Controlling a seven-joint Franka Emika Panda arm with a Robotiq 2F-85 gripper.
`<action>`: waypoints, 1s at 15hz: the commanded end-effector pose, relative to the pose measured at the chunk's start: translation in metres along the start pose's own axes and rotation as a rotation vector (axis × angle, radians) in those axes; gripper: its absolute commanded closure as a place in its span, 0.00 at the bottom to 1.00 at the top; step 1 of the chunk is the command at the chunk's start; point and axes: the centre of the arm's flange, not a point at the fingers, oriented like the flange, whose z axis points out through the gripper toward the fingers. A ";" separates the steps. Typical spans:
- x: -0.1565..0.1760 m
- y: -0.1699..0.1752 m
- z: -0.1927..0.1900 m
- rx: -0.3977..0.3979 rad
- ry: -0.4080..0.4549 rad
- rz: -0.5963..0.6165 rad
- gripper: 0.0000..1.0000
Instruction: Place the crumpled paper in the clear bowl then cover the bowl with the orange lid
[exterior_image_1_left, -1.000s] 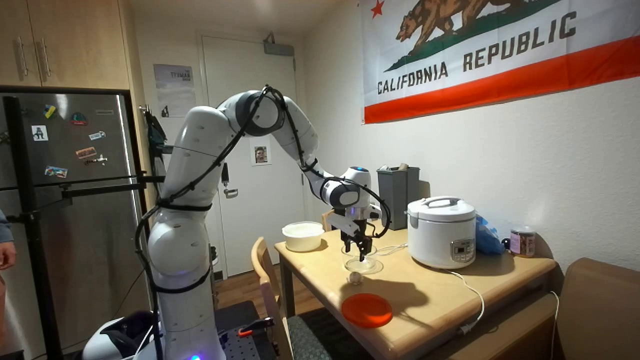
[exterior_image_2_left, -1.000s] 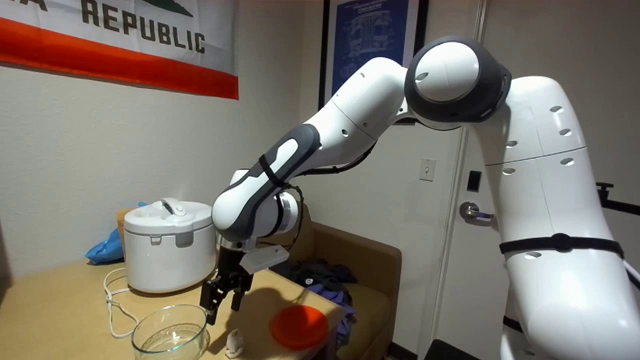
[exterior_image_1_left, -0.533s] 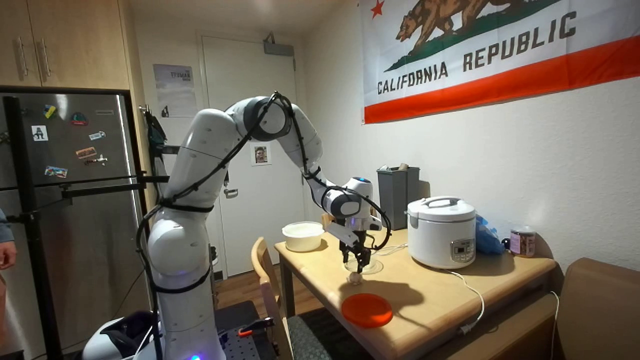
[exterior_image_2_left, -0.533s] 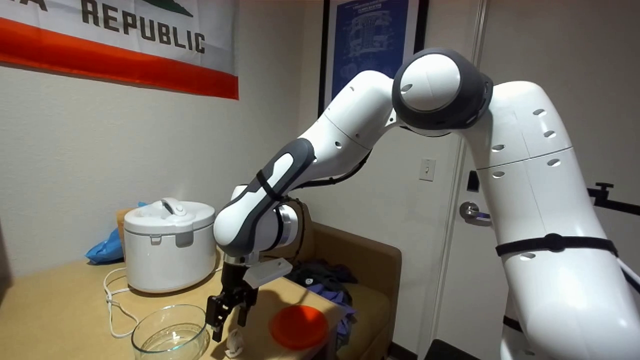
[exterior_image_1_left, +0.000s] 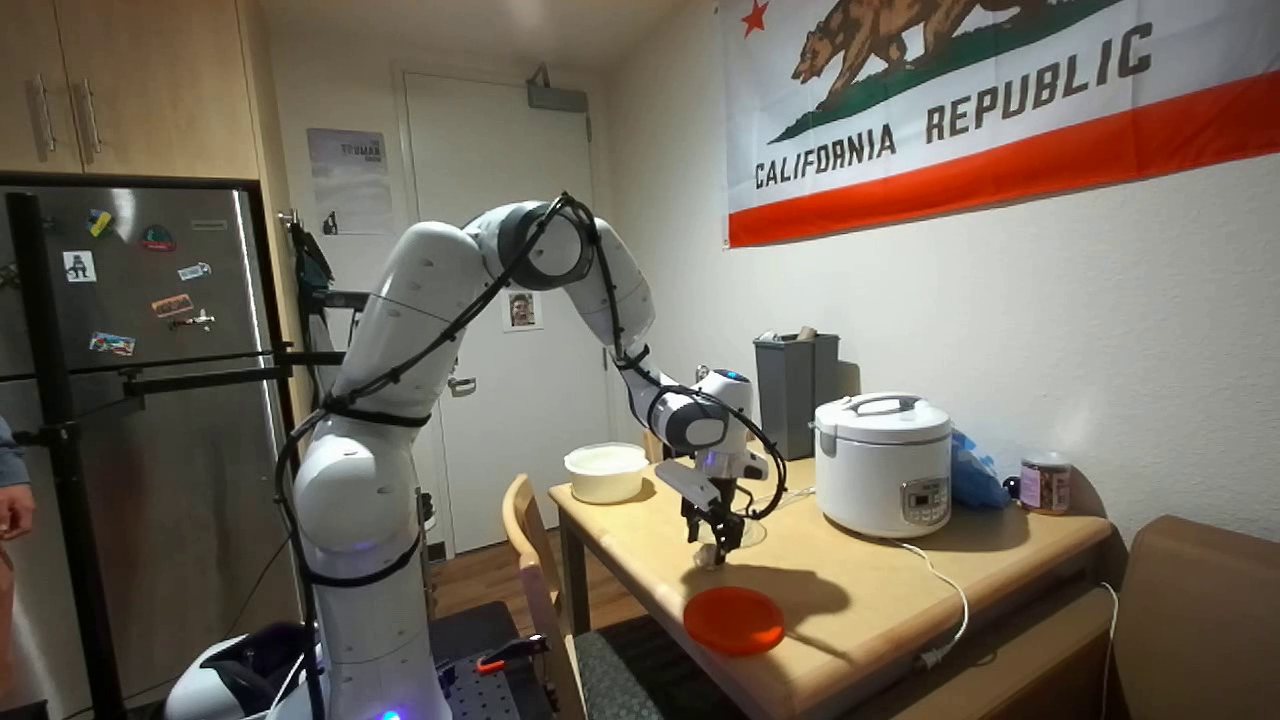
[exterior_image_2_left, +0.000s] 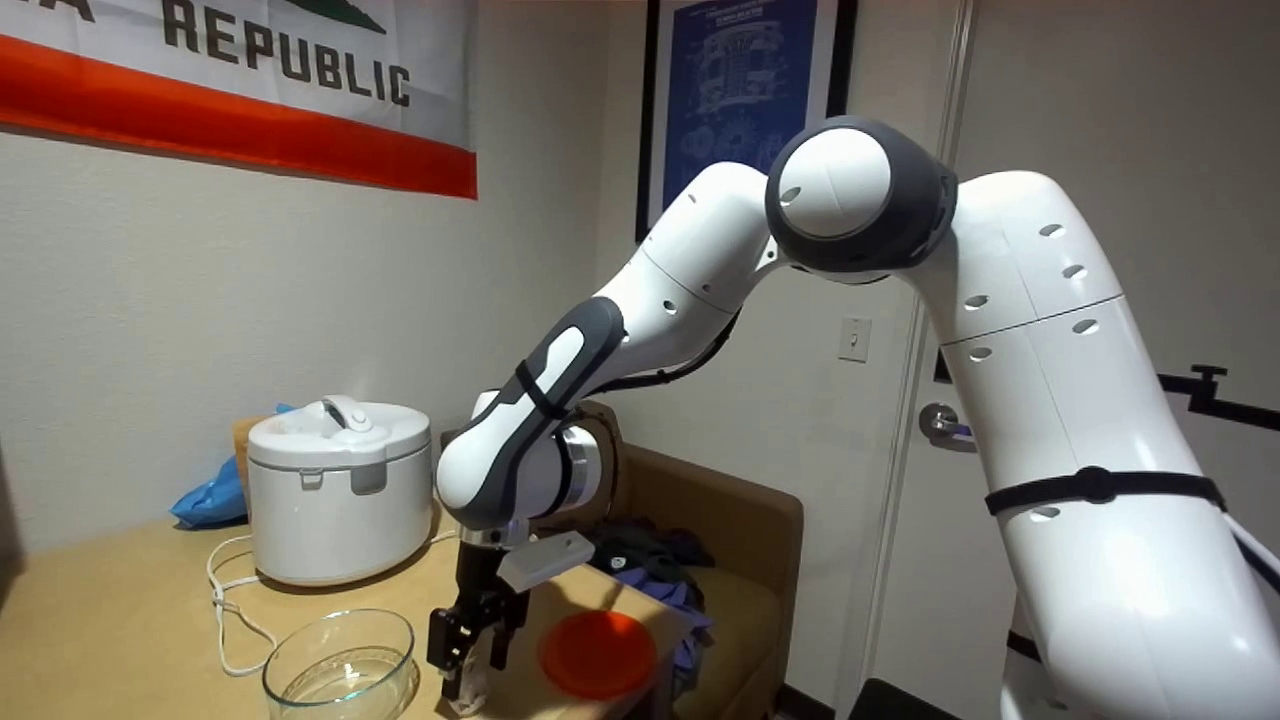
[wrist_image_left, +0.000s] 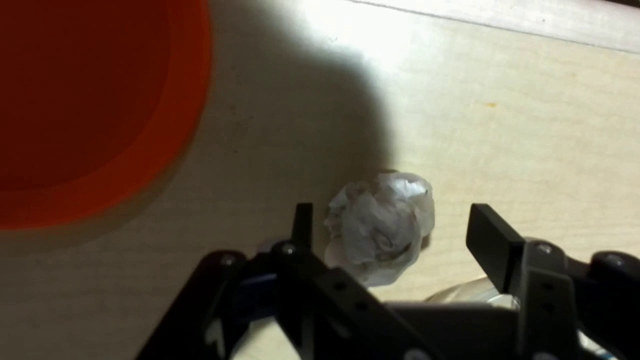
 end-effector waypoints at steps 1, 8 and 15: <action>0.004 0.002 0.010 0.013 -0.019 0.017 0.35; 0.005 0.005 0.018 0.022 -0.030 0.026 0.52; 0.006 -0.003 -0.006 0.012 0.020 0.016 0.68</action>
